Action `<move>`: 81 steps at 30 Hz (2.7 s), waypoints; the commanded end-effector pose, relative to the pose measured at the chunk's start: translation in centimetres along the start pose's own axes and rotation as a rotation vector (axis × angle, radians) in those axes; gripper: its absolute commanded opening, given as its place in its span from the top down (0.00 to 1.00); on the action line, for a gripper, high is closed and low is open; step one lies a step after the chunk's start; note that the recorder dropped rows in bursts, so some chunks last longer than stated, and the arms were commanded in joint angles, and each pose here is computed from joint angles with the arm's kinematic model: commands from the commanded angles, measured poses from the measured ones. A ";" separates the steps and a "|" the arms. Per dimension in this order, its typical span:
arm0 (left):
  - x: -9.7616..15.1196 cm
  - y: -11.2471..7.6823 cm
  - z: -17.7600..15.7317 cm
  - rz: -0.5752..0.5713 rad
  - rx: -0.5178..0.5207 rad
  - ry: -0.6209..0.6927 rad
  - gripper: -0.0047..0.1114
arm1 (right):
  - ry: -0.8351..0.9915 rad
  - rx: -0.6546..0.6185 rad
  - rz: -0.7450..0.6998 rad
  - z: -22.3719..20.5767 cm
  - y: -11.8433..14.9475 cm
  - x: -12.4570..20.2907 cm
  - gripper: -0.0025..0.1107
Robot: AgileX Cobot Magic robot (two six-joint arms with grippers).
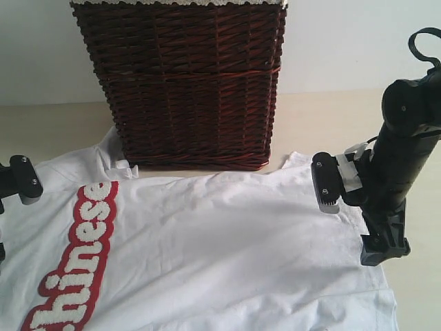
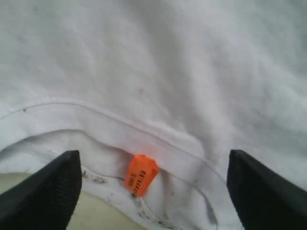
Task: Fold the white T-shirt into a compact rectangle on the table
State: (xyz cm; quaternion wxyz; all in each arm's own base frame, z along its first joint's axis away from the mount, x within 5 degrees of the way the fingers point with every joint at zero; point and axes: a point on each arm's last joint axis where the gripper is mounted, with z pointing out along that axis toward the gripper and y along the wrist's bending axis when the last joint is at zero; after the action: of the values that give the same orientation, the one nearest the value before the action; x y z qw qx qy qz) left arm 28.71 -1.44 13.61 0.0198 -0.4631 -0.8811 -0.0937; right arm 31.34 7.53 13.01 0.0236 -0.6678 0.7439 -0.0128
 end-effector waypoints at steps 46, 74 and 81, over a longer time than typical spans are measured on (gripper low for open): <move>5.5 0.0 3.0 0.452 0.001 0.173 0.35 | 0.008 -0.063 0.022 2.8 -0.1 0.0 0.05; 4.7 0.3 4.0 0.453 -0.031 0.106 0.35 | -0.096 -0.142 0.331 2.7 0.4 -1.1 0.05; 4.7 0.3 4.0 0.453 -0.031 0.106 0.35 | -0.168 -0.147 0.415 2.6 0.3 -1.8 0.05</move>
State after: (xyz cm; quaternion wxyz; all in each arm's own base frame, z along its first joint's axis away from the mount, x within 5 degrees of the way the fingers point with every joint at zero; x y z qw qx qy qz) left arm 26.32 3.32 10.94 0.0903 -0.6467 -0.7462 -0.1299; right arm 31.71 9.21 11.30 0.0491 -0.5197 0.8490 0.0820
